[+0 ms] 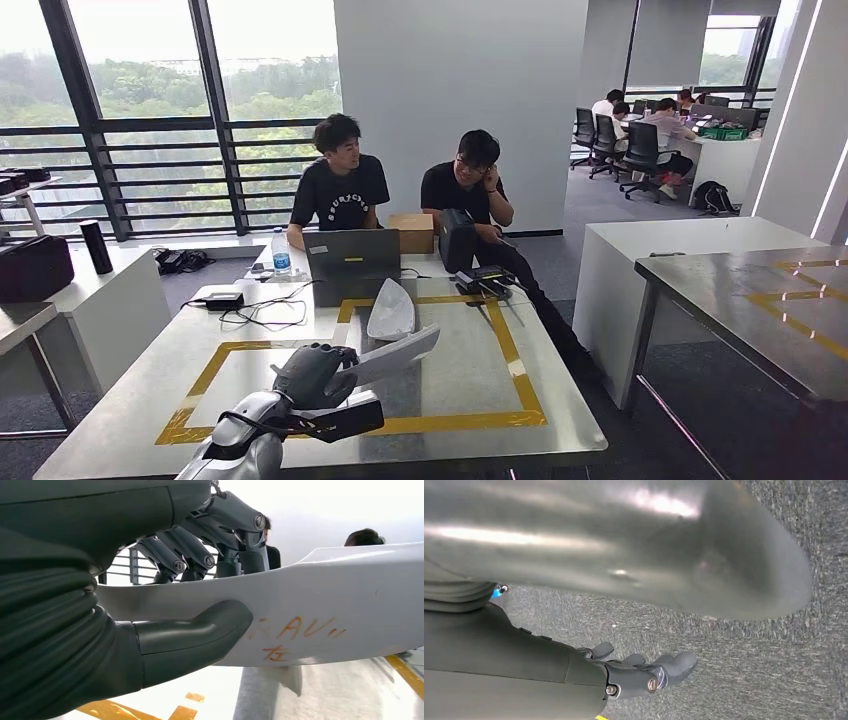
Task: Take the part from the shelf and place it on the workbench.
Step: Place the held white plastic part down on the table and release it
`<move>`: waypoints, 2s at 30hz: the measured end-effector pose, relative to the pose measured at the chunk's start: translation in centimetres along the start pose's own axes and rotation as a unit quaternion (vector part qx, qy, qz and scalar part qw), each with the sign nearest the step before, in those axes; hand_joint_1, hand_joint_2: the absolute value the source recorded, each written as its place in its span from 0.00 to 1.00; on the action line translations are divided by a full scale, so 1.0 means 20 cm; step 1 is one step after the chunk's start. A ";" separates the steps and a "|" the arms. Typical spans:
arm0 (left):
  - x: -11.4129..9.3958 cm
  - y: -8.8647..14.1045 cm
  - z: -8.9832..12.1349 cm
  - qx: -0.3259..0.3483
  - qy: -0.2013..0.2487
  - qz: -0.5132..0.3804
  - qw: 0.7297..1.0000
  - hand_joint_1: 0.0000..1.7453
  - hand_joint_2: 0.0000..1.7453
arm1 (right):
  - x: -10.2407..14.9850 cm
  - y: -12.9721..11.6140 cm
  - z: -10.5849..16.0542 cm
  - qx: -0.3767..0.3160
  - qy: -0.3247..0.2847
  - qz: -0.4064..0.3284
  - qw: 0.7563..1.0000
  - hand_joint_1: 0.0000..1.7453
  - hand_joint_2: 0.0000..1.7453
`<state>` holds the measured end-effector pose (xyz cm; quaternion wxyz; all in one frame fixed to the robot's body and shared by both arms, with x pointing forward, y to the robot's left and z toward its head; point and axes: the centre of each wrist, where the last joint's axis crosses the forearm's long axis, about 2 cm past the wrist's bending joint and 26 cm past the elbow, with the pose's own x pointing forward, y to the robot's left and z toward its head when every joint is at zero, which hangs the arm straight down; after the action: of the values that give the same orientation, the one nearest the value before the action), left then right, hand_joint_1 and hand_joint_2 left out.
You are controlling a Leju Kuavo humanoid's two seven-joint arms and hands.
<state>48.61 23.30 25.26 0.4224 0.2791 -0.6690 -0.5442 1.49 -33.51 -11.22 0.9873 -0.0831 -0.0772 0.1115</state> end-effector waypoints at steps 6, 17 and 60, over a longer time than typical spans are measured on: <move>-0.12 0.01 0.06 -0.003 0.039 -0.009 0.999 1.00 1.00 | 0.00 0.00 0.00 0.003 -0.002 0.007 1.000 0.00 0.00; -0.35 0.03 0.21 -0.011 0.089 -0.016 0.996 1.00 1.00 | 0.02 0.00 0.00 0.010 -0.004 0.021 1.000 0.00 0.00; -0.46 -0.07 0.32 -0.050 0.154 -0.026 0.986 1.00 1.00 | 0.05 0.05 0.00 0.026 0.004 0.012 1.000 0.00 0.00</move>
<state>47.36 33.82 21.20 0.5196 0.3553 -0.5604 -0.5383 2.21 -32.30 -11.27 0.9879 -0.0591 -0.0695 0.1252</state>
